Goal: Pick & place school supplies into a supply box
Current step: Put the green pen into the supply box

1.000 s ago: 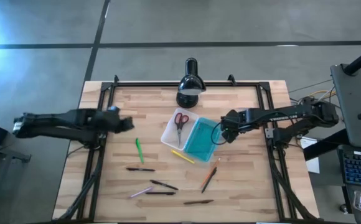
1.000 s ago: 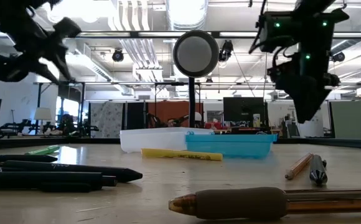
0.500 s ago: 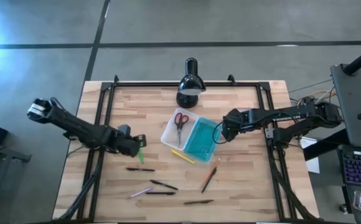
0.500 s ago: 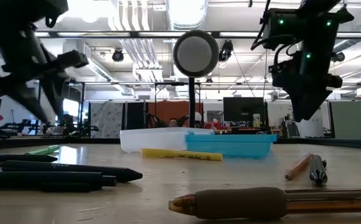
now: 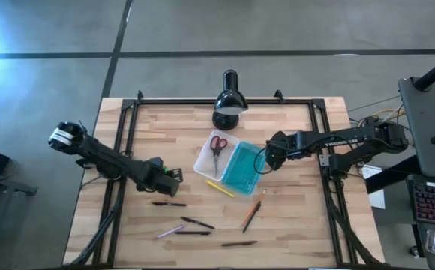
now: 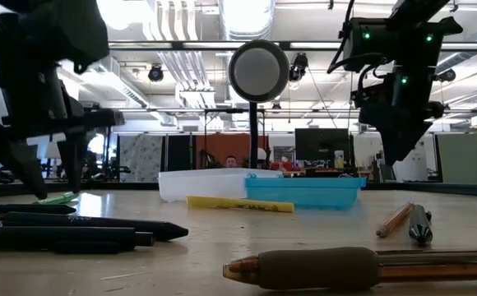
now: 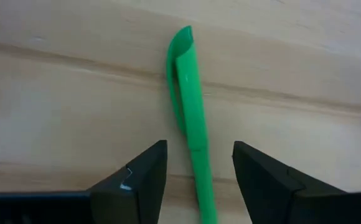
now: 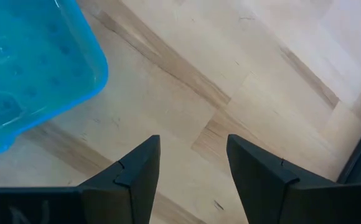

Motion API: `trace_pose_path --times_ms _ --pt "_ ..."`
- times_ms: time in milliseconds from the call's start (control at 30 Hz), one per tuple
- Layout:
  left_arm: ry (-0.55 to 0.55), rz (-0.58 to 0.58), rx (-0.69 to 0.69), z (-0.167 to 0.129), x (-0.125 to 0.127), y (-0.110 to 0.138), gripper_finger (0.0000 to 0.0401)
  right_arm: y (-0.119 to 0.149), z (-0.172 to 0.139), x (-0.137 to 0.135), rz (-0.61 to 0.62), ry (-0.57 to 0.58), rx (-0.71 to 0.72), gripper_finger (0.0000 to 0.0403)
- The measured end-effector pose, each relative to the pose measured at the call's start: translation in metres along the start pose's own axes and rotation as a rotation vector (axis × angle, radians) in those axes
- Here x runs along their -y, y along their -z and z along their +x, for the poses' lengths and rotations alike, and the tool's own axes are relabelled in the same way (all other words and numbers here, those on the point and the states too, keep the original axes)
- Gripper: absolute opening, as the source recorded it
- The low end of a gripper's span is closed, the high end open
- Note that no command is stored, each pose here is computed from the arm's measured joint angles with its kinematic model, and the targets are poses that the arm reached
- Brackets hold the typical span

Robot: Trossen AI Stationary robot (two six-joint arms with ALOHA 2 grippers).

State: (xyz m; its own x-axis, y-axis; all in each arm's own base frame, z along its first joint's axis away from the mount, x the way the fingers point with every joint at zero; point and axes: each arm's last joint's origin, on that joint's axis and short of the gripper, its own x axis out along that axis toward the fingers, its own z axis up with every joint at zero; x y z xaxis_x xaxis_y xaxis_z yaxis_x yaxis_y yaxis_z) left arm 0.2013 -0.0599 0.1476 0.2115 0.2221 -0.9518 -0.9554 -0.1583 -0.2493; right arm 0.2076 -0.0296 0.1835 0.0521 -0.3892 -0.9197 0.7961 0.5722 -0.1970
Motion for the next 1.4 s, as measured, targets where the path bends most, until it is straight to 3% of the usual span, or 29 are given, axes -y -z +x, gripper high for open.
trace_pose_path --times_ms 300,633,733,933,1000,1233,1333,1400 --pt "-0.101 -0.047 0.018 0.019 0.005 -0.005 0.0150 0.003 0.003 0.001 -0.007 0.013 -0.008 0.0178" --pt "-0.198 -0.070 0.049 0.032 0.006 -0.021 0.0024 0.016 0.016 0.007 -0.026 0.054 -0.047 0.0168" --pt "-0.175 -0.070 0.083 0.032 0.008 -0.027 0.0016 0.017 0.016 0.008 -0.027 0.060 -0.041 0.0163" --pt "-0.051 -0.098 0.127 0.005 0.022 -0.034 0.0016 0.014 0.015 0.006 -0.007 0.043 0.002 0.0152" --pt "0.041 -0.097 0.169 -0.016 0.031 -0.039 0.0016 0.012 0.014 0.005 0.006 0.025 0.024 0.0148" --pt "0.401 0.170 0.340 -0.068 0.082 -0.062 0.0010 0.006 0.008 0.005 0.037 -0.004 0.118 0.0137" --pt "0.528 0.355 0.343 -0.067 0.115 -0.074 0.0002 0.004 0.007 0.003 0.016 -0.023 0.139 0.0133" --pt "0.529 0.433 0.328 -0.058 0.134 -0.085 0.0006 0.004 0.007 0.003 0.008 -0.028 0.143 0.0130"
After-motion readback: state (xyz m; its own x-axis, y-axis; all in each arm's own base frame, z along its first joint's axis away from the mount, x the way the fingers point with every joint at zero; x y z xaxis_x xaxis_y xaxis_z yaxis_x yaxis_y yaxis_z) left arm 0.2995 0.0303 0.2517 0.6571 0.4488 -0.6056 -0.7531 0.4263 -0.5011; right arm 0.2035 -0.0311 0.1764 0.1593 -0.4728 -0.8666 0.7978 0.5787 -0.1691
